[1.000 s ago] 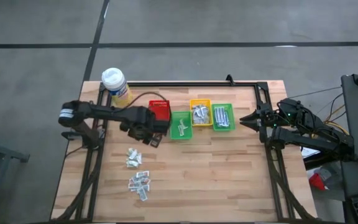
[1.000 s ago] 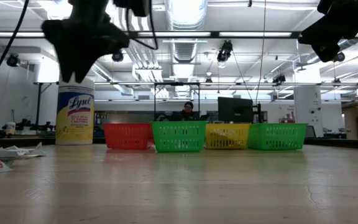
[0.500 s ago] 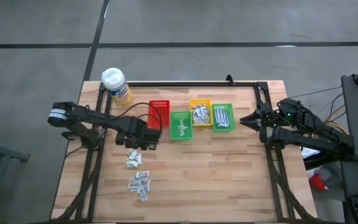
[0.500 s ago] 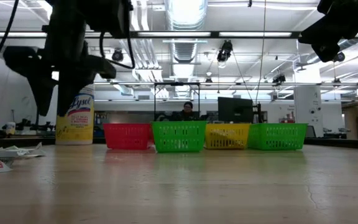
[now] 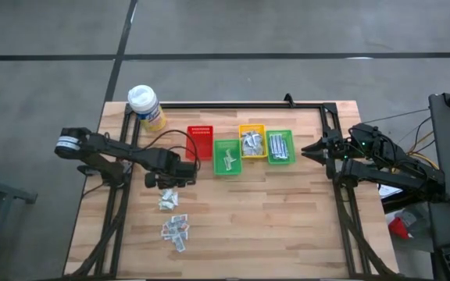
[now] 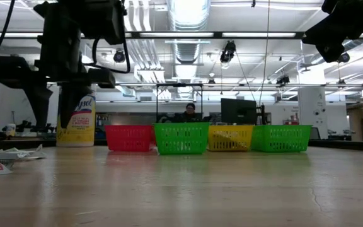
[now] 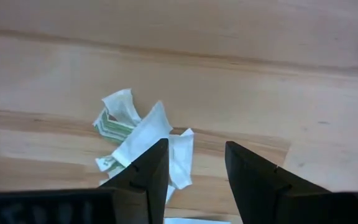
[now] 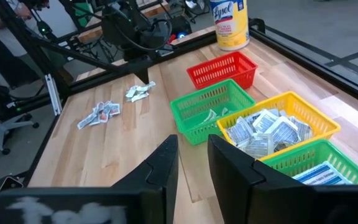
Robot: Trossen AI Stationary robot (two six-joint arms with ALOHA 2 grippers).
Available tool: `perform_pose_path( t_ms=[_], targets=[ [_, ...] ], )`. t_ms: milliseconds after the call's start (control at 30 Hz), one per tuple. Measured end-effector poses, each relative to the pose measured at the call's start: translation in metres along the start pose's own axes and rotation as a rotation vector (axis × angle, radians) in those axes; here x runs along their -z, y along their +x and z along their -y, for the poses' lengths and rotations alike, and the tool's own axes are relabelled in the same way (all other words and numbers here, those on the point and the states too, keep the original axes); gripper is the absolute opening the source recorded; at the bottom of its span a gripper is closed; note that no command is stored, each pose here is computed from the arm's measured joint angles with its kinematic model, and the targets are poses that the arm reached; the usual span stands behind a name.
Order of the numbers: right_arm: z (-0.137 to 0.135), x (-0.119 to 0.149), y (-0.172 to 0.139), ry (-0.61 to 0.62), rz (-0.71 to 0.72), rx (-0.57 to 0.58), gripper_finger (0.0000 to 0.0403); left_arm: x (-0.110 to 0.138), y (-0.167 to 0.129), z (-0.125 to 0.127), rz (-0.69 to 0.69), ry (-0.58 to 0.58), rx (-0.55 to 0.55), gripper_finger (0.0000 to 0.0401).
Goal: Pick & Place First Aid Supplies
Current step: Put the bandage into the left green basket
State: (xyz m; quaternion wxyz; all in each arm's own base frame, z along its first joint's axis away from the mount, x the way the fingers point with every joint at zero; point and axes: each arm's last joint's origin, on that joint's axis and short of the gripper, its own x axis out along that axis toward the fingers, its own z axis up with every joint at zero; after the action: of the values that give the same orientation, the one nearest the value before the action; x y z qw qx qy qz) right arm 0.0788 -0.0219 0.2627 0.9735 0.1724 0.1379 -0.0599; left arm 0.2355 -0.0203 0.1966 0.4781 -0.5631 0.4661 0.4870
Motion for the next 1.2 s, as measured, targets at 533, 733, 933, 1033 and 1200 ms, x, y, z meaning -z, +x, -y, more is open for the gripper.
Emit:
perform_pose_path(
  t_ms=[533,733,933,1033,1200],
  targets=[
    [0.0,0.0,0.0,0.004,0.0,0.0,0.0075,-0.001,0.017,-0.004,-0.051,-0.206,0.021,0.0151],
    [0.0,0.0,0.0,0.004,0.0,0.0,0.0083,-0.002,0.025,-0.009,-0.041,-0.267,0.007,0.0151],
    [0.0,0.0,0.0,0.003,0.0,0.0,0.0086,-0.003,0.026,-0.01,-0.031,-0.305,0.01,0.0151],
    [0.0,0.0,0.0,0.003,0.0,0.0,0.0082,-0.004,0.027,-0.01,-0.017,-0.323,0.013,0.0151],
    [0.0,0.0,0.0,0.004,0.0,0.0,0.0072,-0.004,0.028,-0.011,-0.007,-0.35,0.014,0.0149]
  ],
)
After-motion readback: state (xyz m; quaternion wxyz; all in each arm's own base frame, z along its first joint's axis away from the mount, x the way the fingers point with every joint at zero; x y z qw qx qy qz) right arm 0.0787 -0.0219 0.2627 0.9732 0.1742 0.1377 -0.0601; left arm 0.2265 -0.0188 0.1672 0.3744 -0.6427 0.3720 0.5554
